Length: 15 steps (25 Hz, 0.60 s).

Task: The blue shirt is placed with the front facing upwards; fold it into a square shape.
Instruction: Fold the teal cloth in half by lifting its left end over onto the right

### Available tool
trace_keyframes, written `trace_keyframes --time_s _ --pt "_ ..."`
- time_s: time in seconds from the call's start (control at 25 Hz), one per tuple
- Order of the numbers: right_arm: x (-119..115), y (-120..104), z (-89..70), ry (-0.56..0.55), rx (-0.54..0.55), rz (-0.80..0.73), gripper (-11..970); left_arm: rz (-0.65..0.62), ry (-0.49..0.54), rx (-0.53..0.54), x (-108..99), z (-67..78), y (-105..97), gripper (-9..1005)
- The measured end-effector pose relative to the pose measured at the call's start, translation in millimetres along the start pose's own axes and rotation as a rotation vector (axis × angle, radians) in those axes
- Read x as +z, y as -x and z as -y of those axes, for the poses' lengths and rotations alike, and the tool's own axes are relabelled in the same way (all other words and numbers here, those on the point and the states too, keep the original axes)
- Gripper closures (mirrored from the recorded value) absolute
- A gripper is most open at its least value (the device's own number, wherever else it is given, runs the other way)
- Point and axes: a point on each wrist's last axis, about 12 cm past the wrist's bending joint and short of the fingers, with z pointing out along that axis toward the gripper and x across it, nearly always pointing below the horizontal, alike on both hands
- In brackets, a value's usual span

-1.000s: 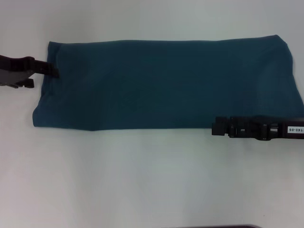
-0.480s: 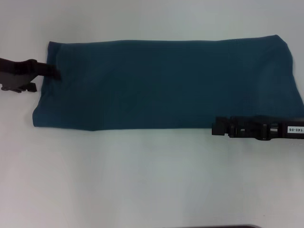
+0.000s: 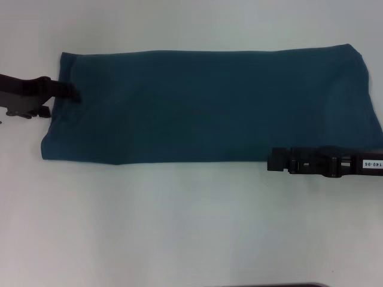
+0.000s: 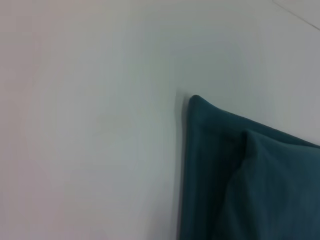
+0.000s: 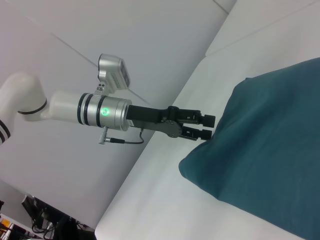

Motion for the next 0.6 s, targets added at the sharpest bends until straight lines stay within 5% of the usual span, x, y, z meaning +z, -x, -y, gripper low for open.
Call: trace_keyframes --time_s 0.6 --pt "0 -1 0.0 -0.001 0.001 0.001 46 -0.038 -0.053 0.006 5 11.3 -6 118"
